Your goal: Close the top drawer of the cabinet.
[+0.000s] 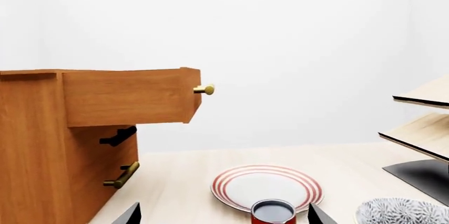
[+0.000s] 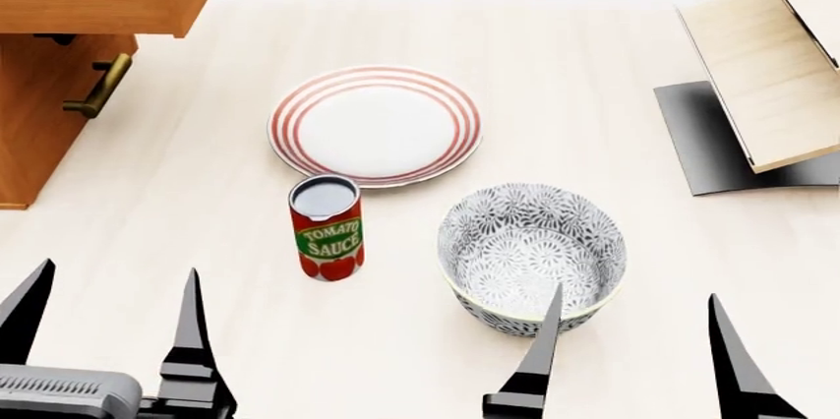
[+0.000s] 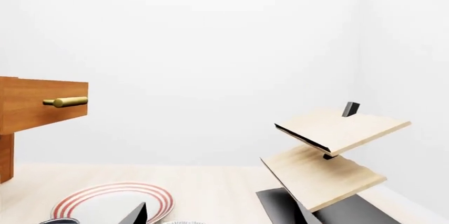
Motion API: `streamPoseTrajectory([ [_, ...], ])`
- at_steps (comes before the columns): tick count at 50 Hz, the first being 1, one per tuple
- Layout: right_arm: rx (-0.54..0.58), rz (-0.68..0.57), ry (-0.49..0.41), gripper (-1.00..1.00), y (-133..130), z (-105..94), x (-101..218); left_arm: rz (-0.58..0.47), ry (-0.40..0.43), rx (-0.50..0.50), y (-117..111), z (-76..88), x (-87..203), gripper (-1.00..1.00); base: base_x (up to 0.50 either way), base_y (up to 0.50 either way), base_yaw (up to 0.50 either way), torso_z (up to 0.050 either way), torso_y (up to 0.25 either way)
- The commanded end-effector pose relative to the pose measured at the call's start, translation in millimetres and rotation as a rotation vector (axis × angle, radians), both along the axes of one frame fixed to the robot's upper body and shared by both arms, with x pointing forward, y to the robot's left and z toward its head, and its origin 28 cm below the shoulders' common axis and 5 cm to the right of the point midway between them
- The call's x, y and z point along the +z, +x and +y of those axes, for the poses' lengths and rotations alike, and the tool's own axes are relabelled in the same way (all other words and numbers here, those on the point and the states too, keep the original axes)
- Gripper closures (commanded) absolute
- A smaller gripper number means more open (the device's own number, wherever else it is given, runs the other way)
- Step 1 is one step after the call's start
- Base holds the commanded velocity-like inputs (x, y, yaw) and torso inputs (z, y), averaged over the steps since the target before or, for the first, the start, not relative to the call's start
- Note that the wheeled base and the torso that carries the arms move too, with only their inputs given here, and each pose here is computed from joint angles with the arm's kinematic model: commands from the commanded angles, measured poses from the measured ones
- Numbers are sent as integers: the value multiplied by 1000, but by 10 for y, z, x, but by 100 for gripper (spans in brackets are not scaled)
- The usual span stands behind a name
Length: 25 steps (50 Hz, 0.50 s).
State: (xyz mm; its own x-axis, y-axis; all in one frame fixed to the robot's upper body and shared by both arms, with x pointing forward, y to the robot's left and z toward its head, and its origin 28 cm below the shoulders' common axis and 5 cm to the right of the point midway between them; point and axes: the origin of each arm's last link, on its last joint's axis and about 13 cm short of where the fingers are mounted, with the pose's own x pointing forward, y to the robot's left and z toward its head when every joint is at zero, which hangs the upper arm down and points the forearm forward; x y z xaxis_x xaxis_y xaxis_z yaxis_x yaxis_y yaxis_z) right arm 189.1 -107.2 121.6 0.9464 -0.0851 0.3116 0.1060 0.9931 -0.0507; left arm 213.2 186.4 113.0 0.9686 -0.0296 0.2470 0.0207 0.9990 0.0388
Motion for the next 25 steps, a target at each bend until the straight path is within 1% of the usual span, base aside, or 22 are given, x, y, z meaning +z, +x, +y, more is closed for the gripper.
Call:
streamPoseTrajectory([
  [1, 22, -34, -20, -100, -62, 32, 51, -42, 39, 14, 14, -58, 29, -100, 500, 0, 0, 0, 0],
  [11, 33, -20, -29, -100, -17, 45, -13, -56, 60, 13, 32, -83, 25, -100, 500, 0, 0, 0, 0],
  [12, 29, -16, -30, -100, -11, 48, -15, -54, 69, -8, 28, -88, 19, -100, 500, 0, 0, 0, 0],
  [14, 29, -16, -31, -100, -11, 54, -11, -55, 70, 2, 37, -98, 21, -100, 500, 0, 0, 0, 0],
  [20, 32, -10, -29, -100, 13, 48, -19, -39, 94, -24, 86, -130, -5, -100, 500, 0, 0, 0, 0],
  [25, 31, -7, -35, -100, 16, 49, -22, -42, 120, -54, 60, -148, -21, -100, 500, 0, 0, 0, 0],
])
